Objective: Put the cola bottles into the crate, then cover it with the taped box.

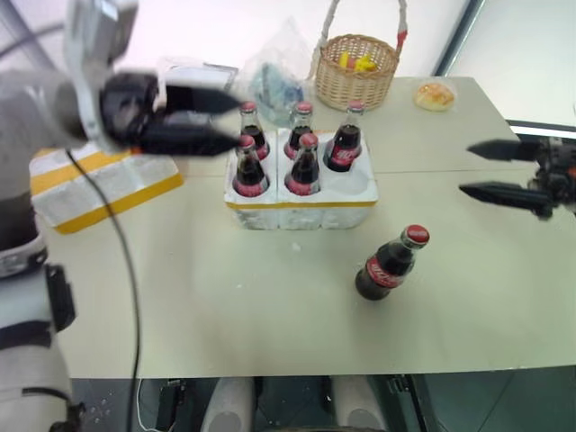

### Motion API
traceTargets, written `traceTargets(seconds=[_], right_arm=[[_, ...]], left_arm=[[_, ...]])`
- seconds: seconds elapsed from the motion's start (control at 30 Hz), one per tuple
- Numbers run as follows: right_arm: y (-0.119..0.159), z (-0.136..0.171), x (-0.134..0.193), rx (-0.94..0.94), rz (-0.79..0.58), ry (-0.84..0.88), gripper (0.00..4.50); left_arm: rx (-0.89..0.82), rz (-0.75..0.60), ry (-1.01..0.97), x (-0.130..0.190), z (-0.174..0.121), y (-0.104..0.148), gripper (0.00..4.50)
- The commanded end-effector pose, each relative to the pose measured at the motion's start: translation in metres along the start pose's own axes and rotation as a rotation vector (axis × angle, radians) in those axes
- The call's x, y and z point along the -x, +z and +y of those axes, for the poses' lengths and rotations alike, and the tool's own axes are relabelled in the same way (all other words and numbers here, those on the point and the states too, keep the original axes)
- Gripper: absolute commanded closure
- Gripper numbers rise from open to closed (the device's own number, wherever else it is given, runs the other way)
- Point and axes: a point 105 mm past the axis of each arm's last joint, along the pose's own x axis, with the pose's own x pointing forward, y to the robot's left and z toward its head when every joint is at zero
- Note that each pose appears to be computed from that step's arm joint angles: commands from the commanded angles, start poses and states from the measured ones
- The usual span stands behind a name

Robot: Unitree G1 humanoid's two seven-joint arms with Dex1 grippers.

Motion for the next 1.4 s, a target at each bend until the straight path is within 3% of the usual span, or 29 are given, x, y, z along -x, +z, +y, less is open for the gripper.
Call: traceTargets(seconds=[0.03, 0.2, 0.47, 0.8, 1.4], right_arm=[[0.008, 0.019, 0.008, 0.043, -0.036, -0.007, 0.00], [-0.019, 0.042, 0.000, -0.031, -0.023, -0.011, 0.00], [-0.047, 0.070, -0.017, -0.120, -0.026, -0.023, 0.00], [-0.065, 0.086, -0.050, -0.226, -0.108, -0.009, 0.00], [-0.083, 0.085, -0.085, -0.269, -0.141, 0.033, 0.00]], left_arm=[[-0.087, 0.078, -0.039, 0.005, -0.010, -0.006, 0.03], [-0.102, 0.181, -0.019, 0.007, -0.002, -0.039, 0.03], [-0.096, 0.177, -0.014, 0.003, -0.001, -0.051, 0.03], [-0.100, 0.157, -0.012, -0.008, -0.001, -0.048, 0.03], [-0.100, 0.144, -0.023, -0.015, -0.005, -0.043, 0.03]])
